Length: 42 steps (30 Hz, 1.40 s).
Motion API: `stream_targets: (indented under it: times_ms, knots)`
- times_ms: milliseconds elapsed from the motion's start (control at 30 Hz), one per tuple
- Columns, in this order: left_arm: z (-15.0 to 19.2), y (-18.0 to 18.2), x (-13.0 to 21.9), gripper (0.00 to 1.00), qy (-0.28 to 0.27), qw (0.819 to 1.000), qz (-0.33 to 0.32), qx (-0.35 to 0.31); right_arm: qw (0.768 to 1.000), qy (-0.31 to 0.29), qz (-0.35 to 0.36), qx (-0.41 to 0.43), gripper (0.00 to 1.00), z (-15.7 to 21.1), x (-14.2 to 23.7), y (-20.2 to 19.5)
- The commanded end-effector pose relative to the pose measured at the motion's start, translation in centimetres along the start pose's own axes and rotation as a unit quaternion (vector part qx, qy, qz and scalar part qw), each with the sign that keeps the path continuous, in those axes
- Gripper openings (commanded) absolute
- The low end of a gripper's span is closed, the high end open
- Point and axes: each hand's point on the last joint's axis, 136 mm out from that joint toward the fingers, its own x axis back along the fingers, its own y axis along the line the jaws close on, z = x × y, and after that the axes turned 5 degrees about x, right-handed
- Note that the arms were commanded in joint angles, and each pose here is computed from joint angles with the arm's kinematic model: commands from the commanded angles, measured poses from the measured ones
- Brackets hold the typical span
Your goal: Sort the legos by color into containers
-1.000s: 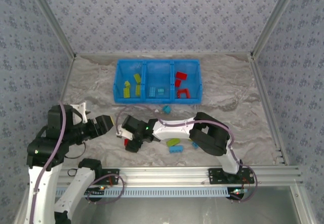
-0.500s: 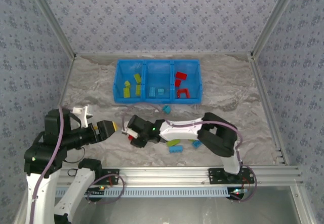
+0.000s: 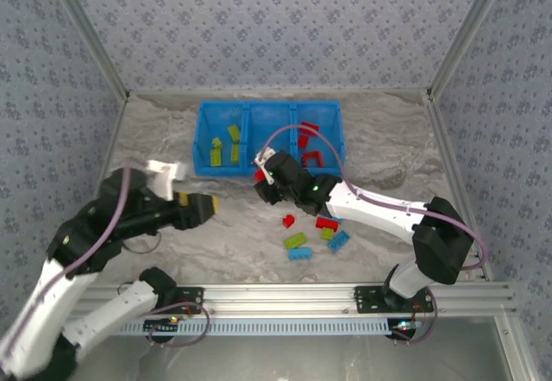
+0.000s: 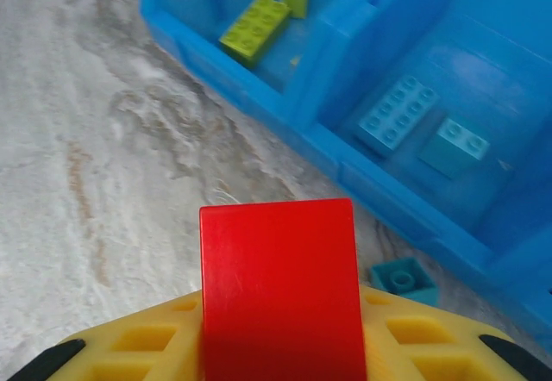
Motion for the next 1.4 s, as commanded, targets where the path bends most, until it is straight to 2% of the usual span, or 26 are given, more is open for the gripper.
stream_targets:
  times_ms: [0, 33, 167, 267, 400, 600, 767, 900, 1067, 1367]
  knots:
    - [-4.7, -4.9, -2.0, 0.66, -0.12, 0.983, -0.062, -0.121, 0.998, 0.023, 0.05, -0.041, 0.41, 1.0, 0.5, -3.4]
    - [-4.7, -7.0, -2.6, 0.66, -0.127, 0.978, -0.067, -0.154, 0.996, 0.027, 0.067, -0.051, 0.41, 1.1, 0.6, -4.6]
    - [-4.1, -13.1, -5.5, 0.64, -0.14, 0.967, -0.053, -0.207, 0.986, 0.036, 0.123, -0.105, 0.4, 1.3, 1.3, -9.1]
    - [-2.5, -16.1, -8.8, 0.65, -0.12, 0.961, -0.062, -0.242, 0.974, 0.052, 0.169, -0.142, 0.41, 1.9, 1.7, -12.9]
    - [-1.9, -18.8, -12.2, 0.66, -0.117, 0.961, -0.053, -0.244, 0.95, 0.093, 0.228, -0.194, 0.41, 1.8, 1.0, -17.7]
    - [-2.3, -18.7, -15.1, 0.66, -0.101, 0.964, -0.069, -0.235, 0.922, 0.129, 0.283, -0.229, 0.41, 1.9, -2.2, -22.0]
    - [-2.6, -18.5, -16.0, 0.66, -0.103, 0.961, -0.094, -0.24, 0.912, 0.151, 0.275, -0.265, 0.41, 2.5, -5.5, -24.1]
    - [-2.2, -17.9, -16.7, 0.66, -0.098, 0.961, -0.1, -0.238, 0.908, 0.175, 0.275, -0.263, 0.41, 3.0, -7.7, -25.0]
    - [-1.7, -17.2, -17.3, 0.66, -0.094, 0.962, -0.109, -0.232, 0.898, 0.191, 0.274, -0.285, 0.41, 4.2, -8.4, -25.8]
    - [-0.9, -16.4, -18.4, 0.67, -0.082, 0.963, -0.118, -0.228, 0.894, 0.22, 0.249, -0.302, 0.43, 6.3, -10.1, -24.9]
